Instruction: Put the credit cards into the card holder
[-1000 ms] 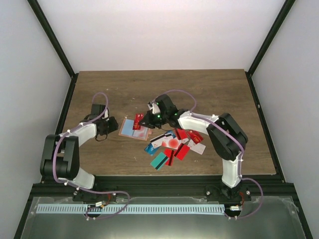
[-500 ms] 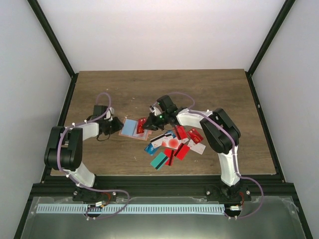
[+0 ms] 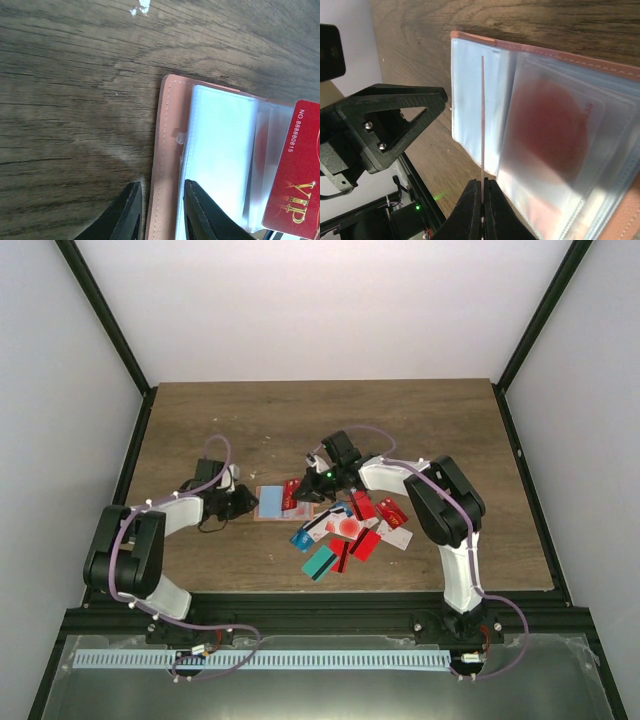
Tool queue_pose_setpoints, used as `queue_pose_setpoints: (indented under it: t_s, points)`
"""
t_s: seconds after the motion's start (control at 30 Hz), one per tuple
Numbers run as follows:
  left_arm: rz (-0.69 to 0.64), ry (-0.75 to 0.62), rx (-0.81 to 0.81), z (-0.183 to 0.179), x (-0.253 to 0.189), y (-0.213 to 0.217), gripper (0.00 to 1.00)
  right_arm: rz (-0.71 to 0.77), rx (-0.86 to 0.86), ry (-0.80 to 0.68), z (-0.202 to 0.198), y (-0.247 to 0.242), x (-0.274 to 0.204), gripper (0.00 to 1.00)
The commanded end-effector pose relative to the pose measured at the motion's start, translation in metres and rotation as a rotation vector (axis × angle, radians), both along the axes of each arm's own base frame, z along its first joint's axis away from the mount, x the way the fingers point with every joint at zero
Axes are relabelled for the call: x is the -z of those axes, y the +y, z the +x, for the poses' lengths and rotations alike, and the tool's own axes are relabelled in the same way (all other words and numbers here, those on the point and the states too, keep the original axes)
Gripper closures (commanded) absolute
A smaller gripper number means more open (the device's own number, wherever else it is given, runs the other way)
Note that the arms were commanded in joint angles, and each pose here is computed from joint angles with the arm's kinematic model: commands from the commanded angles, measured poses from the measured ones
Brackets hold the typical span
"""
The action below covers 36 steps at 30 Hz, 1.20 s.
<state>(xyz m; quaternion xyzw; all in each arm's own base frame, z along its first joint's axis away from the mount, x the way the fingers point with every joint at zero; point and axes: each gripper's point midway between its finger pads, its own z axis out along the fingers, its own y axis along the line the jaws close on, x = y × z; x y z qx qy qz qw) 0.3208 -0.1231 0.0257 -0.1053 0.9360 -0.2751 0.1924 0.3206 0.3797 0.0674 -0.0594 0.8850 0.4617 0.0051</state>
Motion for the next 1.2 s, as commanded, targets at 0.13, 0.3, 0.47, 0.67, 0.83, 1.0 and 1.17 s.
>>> queue_pose_setpoints:
  t_s: [0.13,0.3,0.47,0.67,0.83,1.0,1.17]
  points:
    - [0.061,0.003,-0.015,0.004,0.001,0.008,0.77,-0.005,0.011,-0.012,0.007,-0.007,0.003,0.99]
    - [0.056,0.010,-0.004,0.005,0.006,0.006,0.79,-0.006,0.028,-0.009,0.011,-0.006,0.007,0.99]
    - [0.050,0.015,0.006,0.004,0.008,0.005,0.80,-0.008,0.038,0.014,0.012,-0.004,0.016,0.99]
    - [0.046,0.023,0.013,0.002,0.010,0.004,0.80,-0.008,0.050,0.036,0.014,-0.003,0.024,0.99]
    - [0.041,0.027,0.018,0.000,0.012,0.003,0.81,0.007,0.040,0.061,0.009,0.002,0.028,0.99]
    - [0.039,0.034,0.022,-0.001,0.015,0.001,0.82,0.027,0.025,0.078,0.003,0.008,0.027,0.99]
    - [0.042,0.037,0.020,-0.003,0.017,0.002,0.83,0.045,0.022,0.079,0.002,0.009,0.020,0.99]
